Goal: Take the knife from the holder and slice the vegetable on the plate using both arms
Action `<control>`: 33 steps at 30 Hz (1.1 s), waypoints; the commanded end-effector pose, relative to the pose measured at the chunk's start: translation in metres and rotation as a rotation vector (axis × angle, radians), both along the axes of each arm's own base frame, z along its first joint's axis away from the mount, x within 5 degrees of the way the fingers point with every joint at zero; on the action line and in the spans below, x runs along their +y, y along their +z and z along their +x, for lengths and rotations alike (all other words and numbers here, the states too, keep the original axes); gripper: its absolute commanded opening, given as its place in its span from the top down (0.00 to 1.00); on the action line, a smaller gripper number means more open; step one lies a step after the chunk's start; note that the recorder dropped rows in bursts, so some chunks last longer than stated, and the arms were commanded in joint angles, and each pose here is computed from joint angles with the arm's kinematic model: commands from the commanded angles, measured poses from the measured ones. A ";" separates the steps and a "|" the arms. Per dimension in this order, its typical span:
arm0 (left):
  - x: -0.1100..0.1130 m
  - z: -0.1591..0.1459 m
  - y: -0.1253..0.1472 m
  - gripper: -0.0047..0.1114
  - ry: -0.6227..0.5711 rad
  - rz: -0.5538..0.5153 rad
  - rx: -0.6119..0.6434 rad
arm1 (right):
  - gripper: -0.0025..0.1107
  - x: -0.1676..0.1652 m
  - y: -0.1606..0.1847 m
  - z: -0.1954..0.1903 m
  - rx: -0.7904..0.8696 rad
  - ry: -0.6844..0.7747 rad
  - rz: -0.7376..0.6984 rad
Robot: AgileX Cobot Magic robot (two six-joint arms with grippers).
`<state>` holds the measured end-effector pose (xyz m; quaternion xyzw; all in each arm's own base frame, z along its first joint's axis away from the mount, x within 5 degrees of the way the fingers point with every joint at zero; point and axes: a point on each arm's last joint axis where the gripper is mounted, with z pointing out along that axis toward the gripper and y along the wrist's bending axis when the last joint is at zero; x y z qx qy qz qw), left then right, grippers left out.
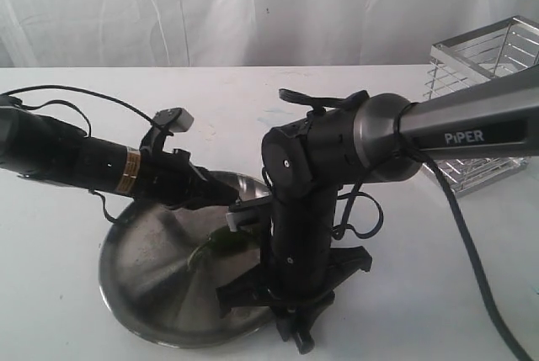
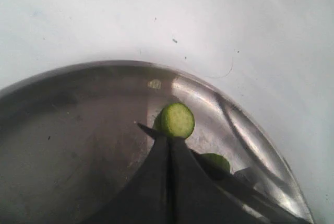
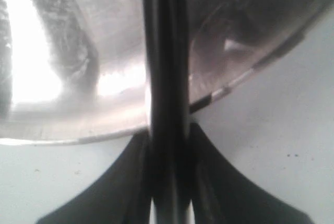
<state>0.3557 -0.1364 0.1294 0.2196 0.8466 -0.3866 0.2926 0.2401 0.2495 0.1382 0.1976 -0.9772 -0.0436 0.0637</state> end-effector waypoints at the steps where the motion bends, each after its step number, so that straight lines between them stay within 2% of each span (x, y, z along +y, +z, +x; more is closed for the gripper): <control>1: 0.000 -0.005 0.006 0.96 -0.026 -0.022 -0.005 | 0.98 -0.004 -0.003 0.003 -0.013 0.001 -0.013; 9: -0.009 -0.008 0.006 0.96 -0.063 -0.062 -0.009 | 0.98 -0.002 -0.003 0.002 0.002 0.013 0.005; 15: -0.009 -0.008 0.006 0.96 -0.067 -0.060 -0.015 | 0.98 0.000 0.000 -0.009 0.114 0.060 0.046; 21: -0.009 -0.009 0.006 0.96 -0.078 -0.051 -0.015 | 0.98 0.003 0.000 -0.009 0.122 0.061 0.072; 24: -0.007 -0.011 0.002 0.96 -0.077 -0.033 -0.008 | 0.98 0.003 0.000 -0.008 0.111 0.059 0.078; 30: 0.005 -0.018 -0.019 0.96 0.012 0.108 0.024 | 0.98 0.004 0.000 -0.007 0.102 0.057 0.084; 33: 0.008 -0.021 -0.024 0.96 0.030 0.129 0.028 | 0.98 0.004 0.000 -0.007 0.102 0.057 0.084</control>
